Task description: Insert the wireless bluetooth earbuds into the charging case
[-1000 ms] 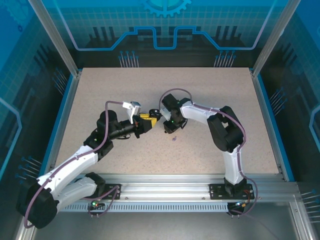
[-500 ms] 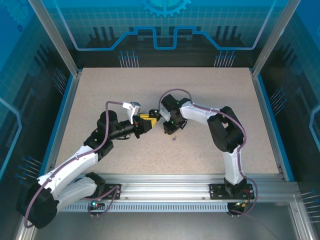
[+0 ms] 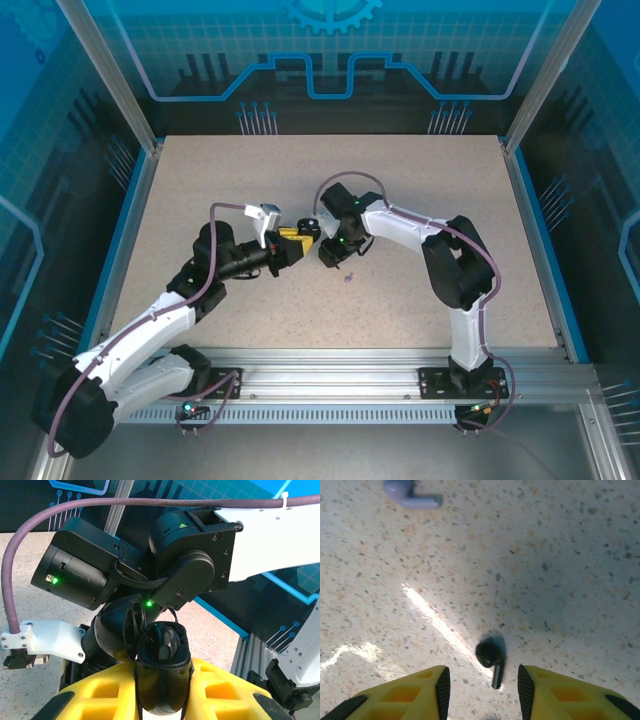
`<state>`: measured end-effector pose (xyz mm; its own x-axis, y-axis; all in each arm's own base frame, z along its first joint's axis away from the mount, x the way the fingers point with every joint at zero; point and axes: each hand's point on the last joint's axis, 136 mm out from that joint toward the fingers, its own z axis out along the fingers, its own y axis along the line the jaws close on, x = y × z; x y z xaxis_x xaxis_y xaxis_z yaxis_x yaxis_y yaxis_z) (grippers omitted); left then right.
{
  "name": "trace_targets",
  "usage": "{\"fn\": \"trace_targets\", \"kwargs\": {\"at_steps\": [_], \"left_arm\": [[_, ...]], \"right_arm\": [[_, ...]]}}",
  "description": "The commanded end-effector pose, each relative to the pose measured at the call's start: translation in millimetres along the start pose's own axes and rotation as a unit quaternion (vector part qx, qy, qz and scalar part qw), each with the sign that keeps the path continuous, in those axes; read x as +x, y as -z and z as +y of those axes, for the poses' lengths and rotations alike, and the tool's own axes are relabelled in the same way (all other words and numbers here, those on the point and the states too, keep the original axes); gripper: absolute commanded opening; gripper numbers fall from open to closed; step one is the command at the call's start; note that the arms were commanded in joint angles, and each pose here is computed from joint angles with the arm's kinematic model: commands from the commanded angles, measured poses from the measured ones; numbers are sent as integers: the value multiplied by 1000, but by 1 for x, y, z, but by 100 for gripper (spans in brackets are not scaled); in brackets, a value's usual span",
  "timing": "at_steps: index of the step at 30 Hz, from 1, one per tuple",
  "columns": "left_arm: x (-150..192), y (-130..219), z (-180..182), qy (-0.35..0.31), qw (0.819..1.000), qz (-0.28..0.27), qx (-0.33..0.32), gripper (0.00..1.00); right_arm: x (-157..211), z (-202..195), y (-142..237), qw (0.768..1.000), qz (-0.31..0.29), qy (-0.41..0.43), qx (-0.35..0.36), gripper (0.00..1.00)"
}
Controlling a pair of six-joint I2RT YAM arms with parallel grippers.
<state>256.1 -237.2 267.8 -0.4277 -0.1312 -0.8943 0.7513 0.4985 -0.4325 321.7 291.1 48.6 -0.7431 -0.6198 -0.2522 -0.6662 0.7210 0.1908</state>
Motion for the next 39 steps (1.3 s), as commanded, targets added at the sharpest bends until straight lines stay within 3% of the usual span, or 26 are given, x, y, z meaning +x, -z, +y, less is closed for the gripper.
{"fn": "trace_targets", "kwargs": {"at_steps": [1,25,39], "left_arm": [[-8,4,-2,-5,1000,-14,-3,3],[-7,4,-1,-5,1000,-14,-5,3],[-7,5,-1,-5,1000,-16,-7,3]], "right_arm": [[0,11,-7,1000,17,1,-11,43],[13,4,-30,997,69,17,37,44],[19,0,-38,994,90,20,60,39]]}}
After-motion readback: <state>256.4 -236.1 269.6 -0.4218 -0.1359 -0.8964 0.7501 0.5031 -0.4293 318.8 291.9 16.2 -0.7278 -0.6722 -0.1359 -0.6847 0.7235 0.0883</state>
